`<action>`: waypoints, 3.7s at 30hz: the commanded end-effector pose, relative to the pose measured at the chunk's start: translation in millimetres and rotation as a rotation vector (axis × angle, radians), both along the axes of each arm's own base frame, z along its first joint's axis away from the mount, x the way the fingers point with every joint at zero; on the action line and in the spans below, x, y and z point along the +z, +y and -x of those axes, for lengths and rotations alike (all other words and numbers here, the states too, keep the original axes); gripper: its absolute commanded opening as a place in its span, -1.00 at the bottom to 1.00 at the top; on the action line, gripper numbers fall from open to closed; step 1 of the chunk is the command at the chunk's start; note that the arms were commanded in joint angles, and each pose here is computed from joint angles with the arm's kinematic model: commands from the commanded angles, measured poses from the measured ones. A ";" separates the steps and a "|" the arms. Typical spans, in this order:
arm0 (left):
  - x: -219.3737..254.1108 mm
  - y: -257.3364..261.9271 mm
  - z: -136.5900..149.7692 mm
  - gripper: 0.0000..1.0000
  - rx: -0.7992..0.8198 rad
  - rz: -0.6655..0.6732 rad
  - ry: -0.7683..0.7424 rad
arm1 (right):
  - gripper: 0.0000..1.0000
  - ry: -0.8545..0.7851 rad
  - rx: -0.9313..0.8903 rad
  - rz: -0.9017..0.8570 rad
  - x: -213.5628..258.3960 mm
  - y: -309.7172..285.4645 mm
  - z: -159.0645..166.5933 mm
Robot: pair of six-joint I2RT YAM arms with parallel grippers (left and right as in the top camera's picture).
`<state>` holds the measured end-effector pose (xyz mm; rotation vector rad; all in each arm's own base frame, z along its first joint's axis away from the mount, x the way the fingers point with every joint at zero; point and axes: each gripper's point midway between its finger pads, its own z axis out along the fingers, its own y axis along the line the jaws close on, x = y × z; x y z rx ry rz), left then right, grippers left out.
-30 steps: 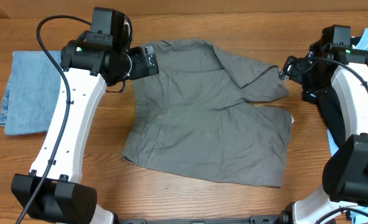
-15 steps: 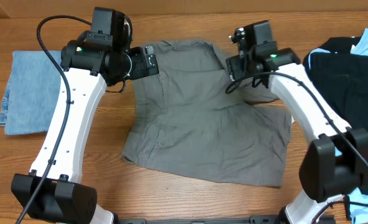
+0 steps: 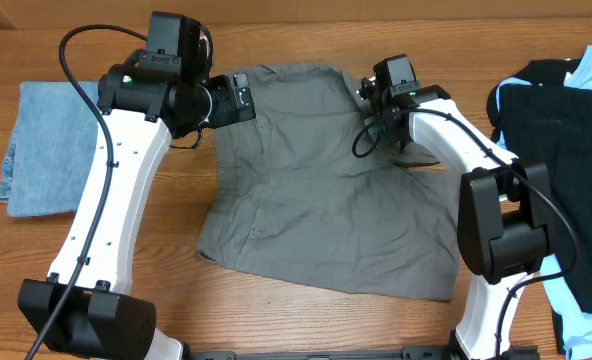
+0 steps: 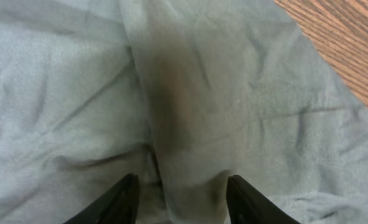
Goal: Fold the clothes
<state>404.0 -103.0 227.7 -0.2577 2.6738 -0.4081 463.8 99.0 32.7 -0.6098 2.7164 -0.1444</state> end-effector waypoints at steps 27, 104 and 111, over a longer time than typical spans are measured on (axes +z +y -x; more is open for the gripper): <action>-0.7 -2.3 -0.3 1.00 -0.003 0.008 0.004 | -0.92 -0.082 -0.063 0.095 10.3 -17.7 -14.8; -0.7 -2.3 -0.3 1.00 -0.003 0.008 0.004 | -0.92 -0.103 -0.569 -0.326 3.6 -119.2 -8.0; -0.7 -2.3 -0.3 1.00 -0.003 0.008 0.004 | -0.92 0.052 -0.610 -0.272 -33.4 -122.5 21.6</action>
